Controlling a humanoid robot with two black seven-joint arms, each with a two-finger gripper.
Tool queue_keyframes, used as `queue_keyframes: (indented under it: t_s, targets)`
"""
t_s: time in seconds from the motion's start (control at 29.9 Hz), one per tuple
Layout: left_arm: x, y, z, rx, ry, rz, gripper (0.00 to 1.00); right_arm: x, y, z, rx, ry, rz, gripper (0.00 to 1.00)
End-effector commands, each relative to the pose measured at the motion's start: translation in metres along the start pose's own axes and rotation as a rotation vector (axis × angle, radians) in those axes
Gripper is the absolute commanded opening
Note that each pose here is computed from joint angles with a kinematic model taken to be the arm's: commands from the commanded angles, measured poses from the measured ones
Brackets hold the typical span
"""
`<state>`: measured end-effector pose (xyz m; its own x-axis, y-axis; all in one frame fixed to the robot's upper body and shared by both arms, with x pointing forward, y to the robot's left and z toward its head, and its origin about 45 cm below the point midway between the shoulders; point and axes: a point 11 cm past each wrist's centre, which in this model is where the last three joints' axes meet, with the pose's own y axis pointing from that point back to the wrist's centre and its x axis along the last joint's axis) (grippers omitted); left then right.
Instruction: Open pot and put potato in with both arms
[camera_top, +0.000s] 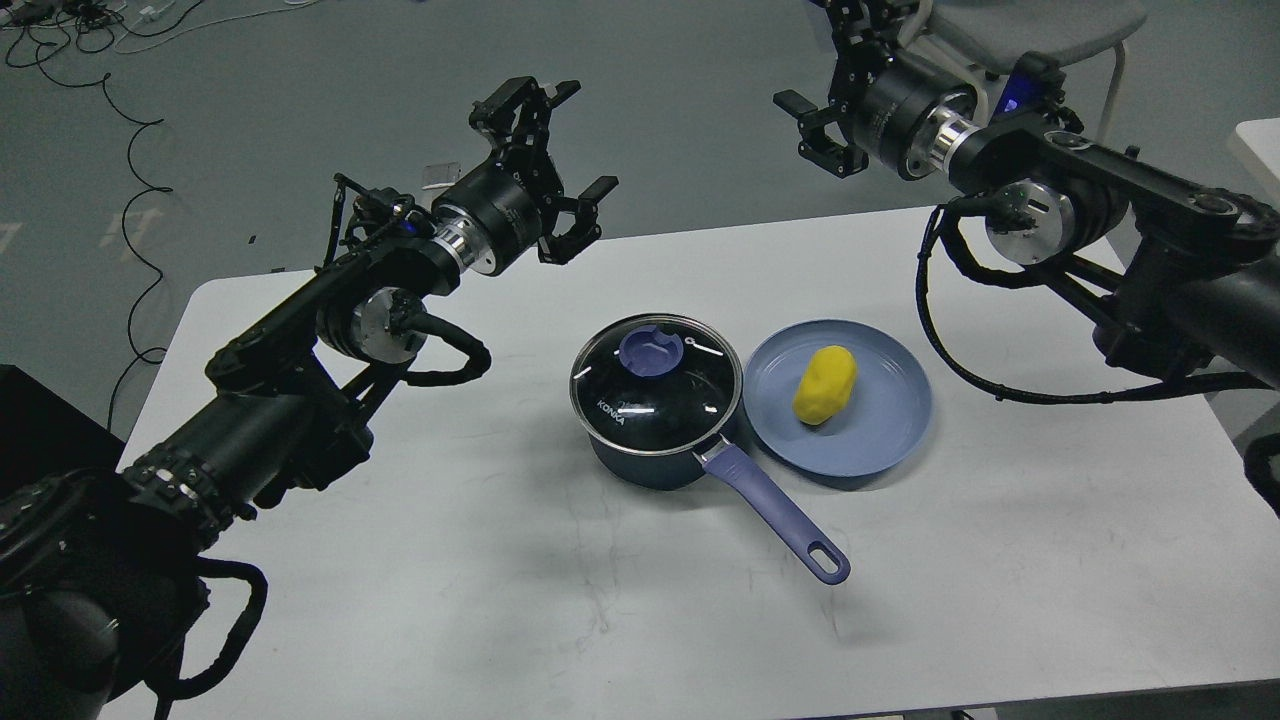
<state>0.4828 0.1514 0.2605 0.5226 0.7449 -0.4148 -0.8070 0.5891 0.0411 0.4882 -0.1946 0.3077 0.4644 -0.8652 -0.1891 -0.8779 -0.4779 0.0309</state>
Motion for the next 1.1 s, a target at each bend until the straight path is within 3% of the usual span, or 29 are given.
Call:
queue_keyframes:
  t_s: [0.0,1.07]
  targets:
    - [-0.003,-0.002,-0.005,0.007,0.003,0.003,0.98,0.000,0.000,0.001,-0.001,0.000,0.000,1.00]
    - [0.008,-0.001,-0.008,0.020,-0.023,0.073,0.98,-0.007,0.003,0.035,-0.061,-0.006,0.015,1.00]
